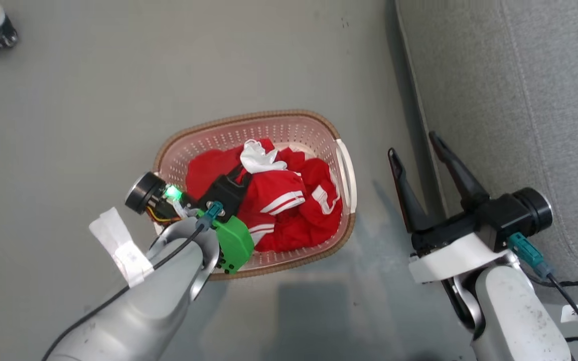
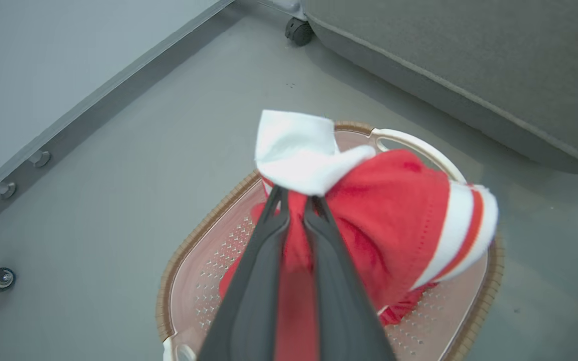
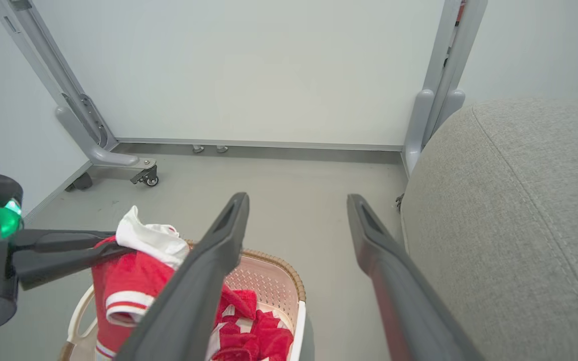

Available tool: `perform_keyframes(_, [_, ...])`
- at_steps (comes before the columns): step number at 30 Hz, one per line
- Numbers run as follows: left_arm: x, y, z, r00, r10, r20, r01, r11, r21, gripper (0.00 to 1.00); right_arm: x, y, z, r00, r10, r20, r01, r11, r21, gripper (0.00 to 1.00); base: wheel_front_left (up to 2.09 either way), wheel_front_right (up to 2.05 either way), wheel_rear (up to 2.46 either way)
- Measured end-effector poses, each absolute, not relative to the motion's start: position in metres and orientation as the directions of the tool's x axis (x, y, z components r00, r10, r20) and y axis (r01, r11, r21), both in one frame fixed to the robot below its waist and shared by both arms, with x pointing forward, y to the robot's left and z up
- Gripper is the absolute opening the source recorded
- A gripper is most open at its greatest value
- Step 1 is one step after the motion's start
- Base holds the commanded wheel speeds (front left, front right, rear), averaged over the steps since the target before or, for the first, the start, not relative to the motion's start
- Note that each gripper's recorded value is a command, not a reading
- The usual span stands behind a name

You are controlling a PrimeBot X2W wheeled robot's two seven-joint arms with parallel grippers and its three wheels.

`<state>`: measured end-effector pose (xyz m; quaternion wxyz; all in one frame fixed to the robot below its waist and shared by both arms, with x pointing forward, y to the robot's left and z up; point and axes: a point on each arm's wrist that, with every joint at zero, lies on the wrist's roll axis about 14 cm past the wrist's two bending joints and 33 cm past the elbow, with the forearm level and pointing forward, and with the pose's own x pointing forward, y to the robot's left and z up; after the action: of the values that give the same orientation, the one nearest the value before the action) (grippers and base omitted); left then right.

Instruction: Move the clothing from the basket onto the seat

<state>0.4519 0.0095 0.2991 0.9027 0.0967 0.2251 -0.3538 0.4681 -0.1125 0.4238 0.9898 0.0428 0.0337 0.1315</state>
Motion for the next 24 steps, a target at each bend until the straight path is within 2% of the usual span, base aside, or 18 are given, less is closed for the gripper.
perform_keyframes(5, [0.442,0.017,0.346,0.730,-0.571,-0.376,0.623,0.782,0.019,0.00,0.444,-0.107,0.446,0.961,0.276,-0.030,-0.271,0.957,0.103,1.00,0.00,0.00,0.00])
perform_keyframes(13, [0.415,0.024,0.411,0.808,-0.545,-0.225,0.562,0.827,0.015,0.00,0.403,-0.100,0.473,0.957,0.290,0.006,-0.289,0.951,0.112,1.00,0.00,0.00,0.00])
perform_keyframes(24, [0.385,0.031,0.486,0.871,-0.491,-0.017,0.491,0.871,-0.021,0.00,0.354,-0.095,0.498,0.952,0.299,0.064,-0.304,0.946,0.115,1.00,0.00,0.00,0.00])
